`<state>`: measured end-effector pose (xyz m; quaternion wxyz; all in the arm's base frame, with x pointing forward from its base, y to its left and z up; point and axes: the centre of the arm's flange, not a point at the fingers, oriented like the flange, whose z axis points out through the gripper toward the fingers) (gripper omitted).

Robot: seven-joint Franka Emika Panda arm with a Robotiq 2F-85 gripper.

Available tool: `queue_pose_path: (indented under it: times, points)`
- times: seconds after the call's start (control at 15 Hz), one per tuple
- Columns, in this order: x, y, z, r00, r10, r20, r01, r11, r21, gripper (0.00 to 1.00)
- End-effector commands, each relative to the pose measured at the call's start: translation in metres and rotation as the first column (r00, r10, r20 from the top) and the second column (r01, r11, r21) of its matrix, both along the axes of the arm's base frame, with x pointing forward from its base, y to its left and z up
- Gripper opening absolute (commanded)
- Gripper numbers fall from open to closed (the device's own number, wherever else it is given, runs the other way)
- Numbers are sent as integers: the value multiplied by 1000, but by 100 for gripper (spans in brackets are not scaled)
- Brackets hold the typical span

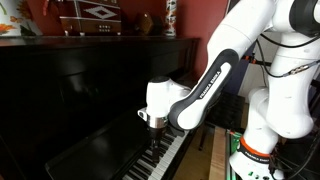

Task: Press the key on the keyboard

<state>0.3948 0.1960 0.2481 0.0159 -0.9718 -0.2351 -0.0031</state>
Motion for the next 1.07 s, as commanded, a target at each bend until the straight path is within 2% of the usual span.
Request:
queue_pose_path:
  times: [0.0, 0.07, 0.67, 1.0]
  points:
    - [10, -2, -28, 998, -69, -15, 69, 998, 1, 75]
    - [11, -2, -32, 997, -79, -16, 79, 997, 2, 74]
    - [25, -2, -67, 990, -140, -7, 140, 990, 30, 2]
    - [29, -5, -78, 994, -107, -5, 107, 992, 66, 0]
